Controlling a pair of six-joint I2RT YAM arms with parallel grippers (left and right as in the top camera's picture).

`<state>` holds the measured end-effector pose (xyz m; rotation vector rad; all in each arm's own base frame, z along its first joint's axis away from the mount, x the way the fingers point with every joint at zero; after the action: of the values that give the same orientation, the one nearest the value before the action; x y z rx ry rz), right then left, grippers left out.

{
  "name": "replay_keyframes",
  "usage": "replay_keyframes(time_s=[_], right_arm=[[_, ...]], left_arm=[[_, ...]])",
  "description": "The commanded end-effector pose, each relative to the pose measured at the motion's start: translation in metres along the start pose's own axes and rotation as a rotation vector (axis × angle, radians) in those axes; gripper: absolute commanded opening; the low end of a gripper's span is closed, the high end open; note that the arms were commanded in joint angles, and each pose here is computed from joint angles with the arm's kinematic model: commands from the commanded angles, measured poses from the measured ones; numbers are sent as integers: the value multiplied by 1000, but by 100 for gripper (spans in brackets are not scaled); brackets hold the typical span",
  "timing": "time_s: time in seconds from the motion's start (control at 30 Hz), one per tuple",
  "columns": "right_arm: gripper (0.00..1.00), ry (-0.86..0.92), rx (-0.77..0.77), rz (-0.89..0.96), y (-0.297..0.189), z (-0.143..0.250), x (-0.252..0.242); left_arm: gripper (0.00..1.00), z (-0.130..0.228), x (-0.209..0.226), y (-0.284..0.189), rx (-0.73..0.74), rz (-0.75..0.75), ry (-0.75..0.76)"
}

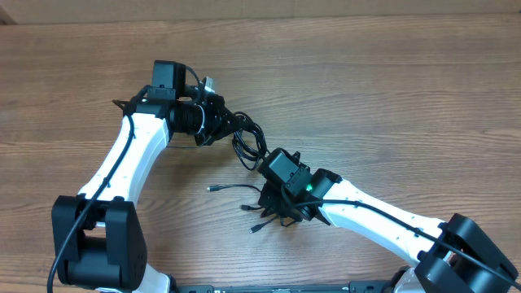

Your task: Untangle cables

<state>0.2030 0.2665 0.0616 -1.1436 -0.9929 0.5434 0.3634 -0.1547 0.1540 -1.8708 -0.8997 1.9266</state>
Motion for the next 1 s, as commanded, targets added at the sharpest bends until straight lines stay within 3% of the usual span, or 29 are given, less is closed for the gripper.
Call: replay_keyframes(time_s=[0.0,0.2,0.43,0.6,0.8,0.97], right_arm=[[4,-15,-4,10,3,1,-3],[4,-169,31,-43,-20,8,11],[4,-324,0,-103,-78,6,24],[4,-346,-9,-164,-115,-13,32],[4,-340,58,-258,-127,-35,34],[4,-229,-32,-308,-139,-83,30]], left_arm=[[4,0,-7,-2,7,35,22],[4,3,-6,-2,16,34,142],[4,14,-2,-1,54,24,387],[4,25,-7,5,94,44,502],[4,49,-34,9,149,226,751],[4,52,-33,9,162,226,745]])
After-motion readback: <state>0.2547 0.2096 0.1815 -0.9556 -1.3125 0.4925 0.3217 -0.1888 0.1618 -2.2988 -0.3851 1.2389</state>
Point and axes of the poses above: each gripper's point midway between its finger pads, its own y axis out along the fingers, its own x axis along the line the jaws close on, z = x × y, the point moved 2 cm from there along -y, back along the fingers, and after that the axes turned 8 degrees about y, right-handed, at the moved point
